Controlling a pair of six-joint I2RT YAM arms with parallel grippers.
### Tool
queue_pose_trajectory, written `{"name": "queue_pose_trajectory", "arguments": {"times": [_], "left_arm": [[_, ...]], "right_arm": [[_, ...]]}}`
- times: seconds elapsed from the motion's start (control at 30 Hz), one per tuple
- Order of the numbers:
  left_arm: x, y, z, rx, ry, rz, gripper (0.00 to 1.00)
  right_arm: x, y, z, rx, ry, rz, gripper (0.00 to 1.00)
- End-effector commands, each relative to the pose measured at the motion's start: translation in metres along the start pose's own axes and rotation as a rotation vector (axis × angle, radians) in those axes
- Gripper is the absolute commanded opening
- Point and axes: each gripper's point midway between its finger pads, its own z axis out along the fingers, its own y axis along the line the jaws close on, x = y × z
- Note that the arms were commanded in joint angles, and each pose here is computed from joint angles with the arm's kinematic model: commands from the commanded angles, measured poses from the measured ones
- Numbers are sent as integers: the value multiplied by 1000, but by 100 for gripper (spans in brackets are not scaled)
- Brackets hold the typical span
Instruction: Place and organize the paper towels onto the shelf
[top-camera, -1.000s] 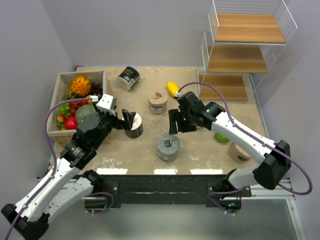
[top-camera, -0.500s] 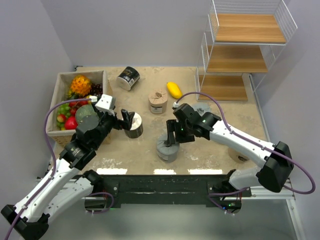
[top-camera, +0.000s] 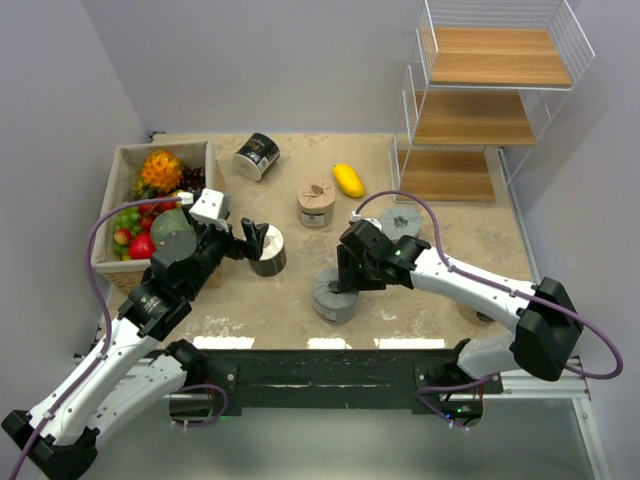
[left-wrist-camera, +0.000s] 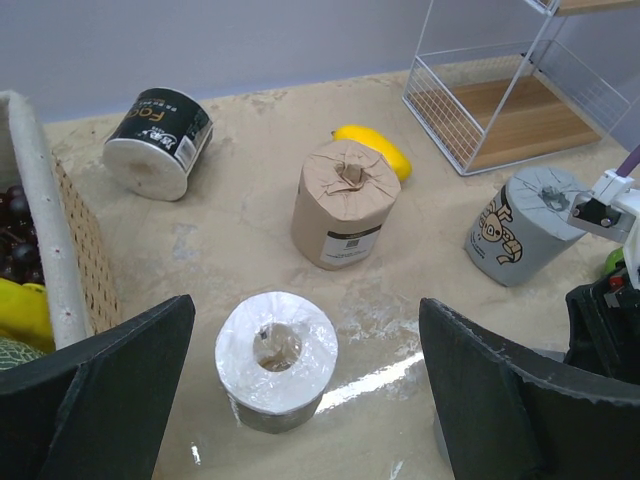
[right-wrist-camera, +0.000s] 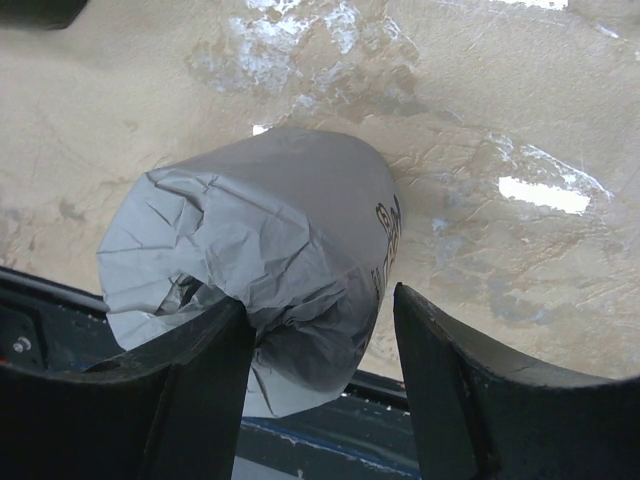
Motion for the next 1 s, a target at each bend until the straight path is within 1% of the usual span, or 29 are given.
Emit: {"name": "queue_pose_trajectory", "arguments": {"times": [0.0,0.07,0.23,0.3,0.33,0.43,0.53,0.57,0.73,0.77,0.83,0.87,0.93,0.97], "left_arm": [[-11,1,0,-9,-42,-2,100],[-11,1,0,-11,-39,-1,100],[-10,2,0,-17,-39,-1,100],[-10,3,0,-19,-39,-1,100],[-11,3,0,-22,-41,-1,100],[-10,3,0,-22,-41,-1,100],[-10,4,0,-28,-39,-1,100],[-10,4,0,-27,-37,0,100],[-11,6,0,-40,-43,-2,100],[-11,7,0,-41,-44,-2,100],[-11,7,0,-46,-41,-4,100],[-11,7,1,-45,-41,-2,100],[-10,7,1,-44,-38,-3,100],[-9,7,2,-46,-34,-4,100]], "right_arm": [[-8,0,2,27,-70,41,60],[-8,-1,4,36,-79,48,55],[-8,0,10,33,-93,69,52],[-10,2,10,29,-103,78,48],[-11,3,9,25,-108,79,43],[-22,8,-2,15,-135,78,35],[-41,19,-24,-14,-179,79,31],[-52,25,-38,-37,-211,89,30],[-80,39,-82,-94,-294,101,29],[-91,44,-99,-110,-325,104,29],[-108,41,-119,-90,-386,99,29],[-123,43,-143,-95,-434,88,29],[-145,35,-164,-34,-518,87,29],[-161,35,-189,-32,-572,77,29]]}}
